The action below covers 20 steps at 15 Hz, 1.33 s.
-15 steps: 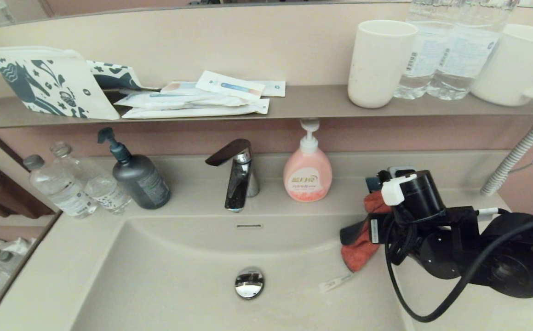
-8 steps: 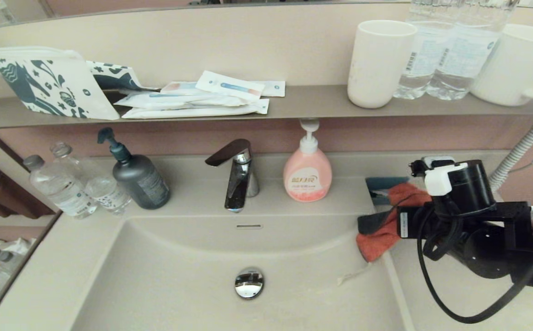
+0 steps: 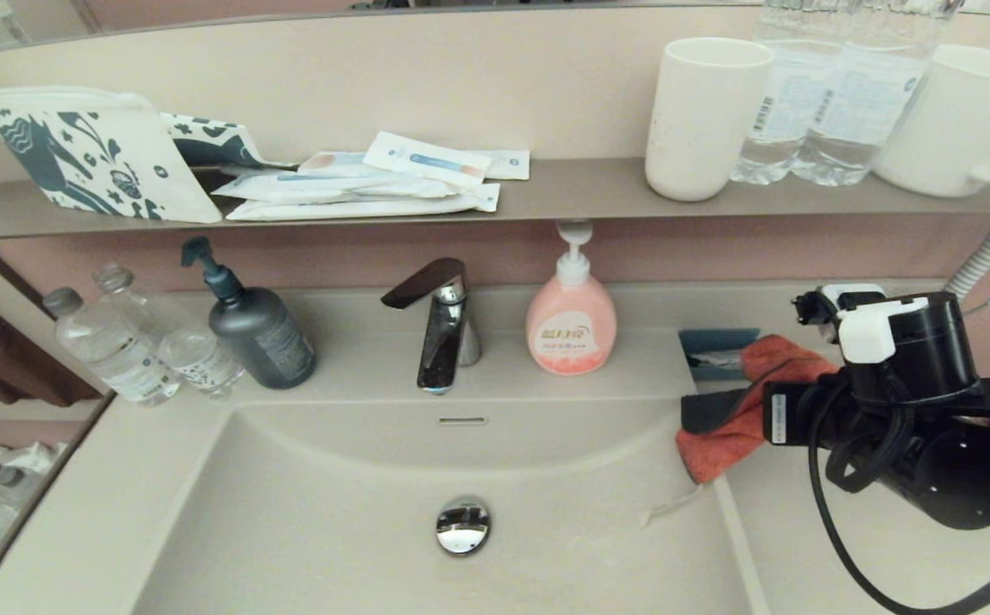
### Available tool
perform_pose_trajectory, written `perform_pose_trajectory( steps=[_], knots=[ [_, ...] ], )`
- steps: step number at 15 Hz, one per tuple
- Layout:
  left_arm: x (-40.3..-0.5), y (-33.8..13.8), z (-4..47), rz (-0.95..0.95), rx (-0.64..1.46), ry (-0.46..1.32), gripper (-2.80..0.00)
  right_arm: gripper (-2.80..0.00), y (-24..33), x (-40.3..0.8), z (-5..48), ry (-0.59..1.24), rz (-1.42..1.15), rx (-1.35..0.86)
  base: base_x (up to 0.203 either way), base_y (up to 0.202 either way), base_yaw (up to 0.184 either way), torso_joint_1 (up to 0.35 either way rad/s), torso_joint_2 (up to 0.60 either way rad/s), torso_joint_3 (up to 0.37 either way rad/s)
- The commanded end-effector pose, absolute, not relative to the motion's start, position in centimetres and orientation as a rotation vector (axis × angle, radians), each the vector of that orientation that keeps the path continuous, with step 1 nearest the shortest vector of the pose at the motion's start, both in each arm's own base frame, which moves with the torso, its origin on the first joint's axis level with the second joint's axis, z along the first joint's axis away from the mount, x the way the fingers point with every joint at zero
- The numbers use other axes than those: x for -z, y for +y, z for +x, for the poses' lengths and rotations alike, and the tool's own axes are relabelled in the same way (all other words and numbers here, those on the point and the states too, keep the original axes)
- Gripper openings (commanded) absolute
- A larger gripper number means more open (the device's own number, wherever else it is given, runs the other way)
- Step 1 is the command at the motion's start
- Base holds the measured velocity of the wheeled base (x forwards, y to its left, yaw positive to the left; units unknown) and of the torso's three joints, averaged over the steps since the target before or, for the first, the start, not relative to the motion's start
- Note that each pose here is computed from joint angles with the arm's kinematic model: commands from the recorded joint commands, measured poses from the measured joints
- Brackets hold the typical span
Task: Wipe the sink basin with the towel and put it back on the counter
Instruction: Wipe the sink
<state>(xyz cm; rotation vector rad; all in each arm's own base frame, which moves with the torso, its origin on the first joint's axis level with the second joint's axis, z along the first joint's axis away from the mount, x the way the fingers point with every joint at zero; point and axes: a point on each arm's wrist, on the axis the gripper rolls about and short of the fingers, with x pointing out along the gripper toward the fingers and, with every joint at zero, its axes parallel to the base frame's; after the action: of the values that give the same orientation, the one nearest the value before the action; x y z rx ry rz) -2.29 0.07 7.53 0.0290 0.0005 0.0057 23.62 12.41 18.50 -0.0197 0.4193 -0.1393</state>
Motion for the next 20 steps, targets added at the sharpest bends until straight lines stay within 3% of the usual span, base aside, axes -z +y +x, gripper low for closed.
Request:
perform_pose_trajectory(
  steps=[1, 6, 13, 20],
  knots=[
    [-7.5, 0.1, -2.3, 0.029, -0.006, 0.002, -2.8, -2.8, 12.6, -18.7, 23.1, 0.414, -0.019, 0.119, 0.0, 0.0, 0.0, 0.0, 0.0, 0.0],
    [-7.5, 0.1, -2.3, 0.029, -0.006, 0.002, -2.8, -2.8, 11.2, -20.4, 20.0, 0.451, -0.067, 0.11, 0.0, 0.0, 0.0, 0.0, 0.0, 0.0],
    [-7.6, 0.1, -2.3, 0.029, -0.006, 0.001, -2.8, -2.8, 6.2, -20.0, 14.3, 0.76, -0.253, 0.216, 0.0, 0.0, 0.0, 0.0, 0.0, 0.0],
    [-7.5, 0.1, -2.3, 0.029, -0.006, 0.001, -2.8, -2.8, 2.9, -14.4, 9.4, 1.02, -0.384, 0.294, 0.0, 0.0, 0.0, 0.0, 0.0, 0.0]
  ],
)
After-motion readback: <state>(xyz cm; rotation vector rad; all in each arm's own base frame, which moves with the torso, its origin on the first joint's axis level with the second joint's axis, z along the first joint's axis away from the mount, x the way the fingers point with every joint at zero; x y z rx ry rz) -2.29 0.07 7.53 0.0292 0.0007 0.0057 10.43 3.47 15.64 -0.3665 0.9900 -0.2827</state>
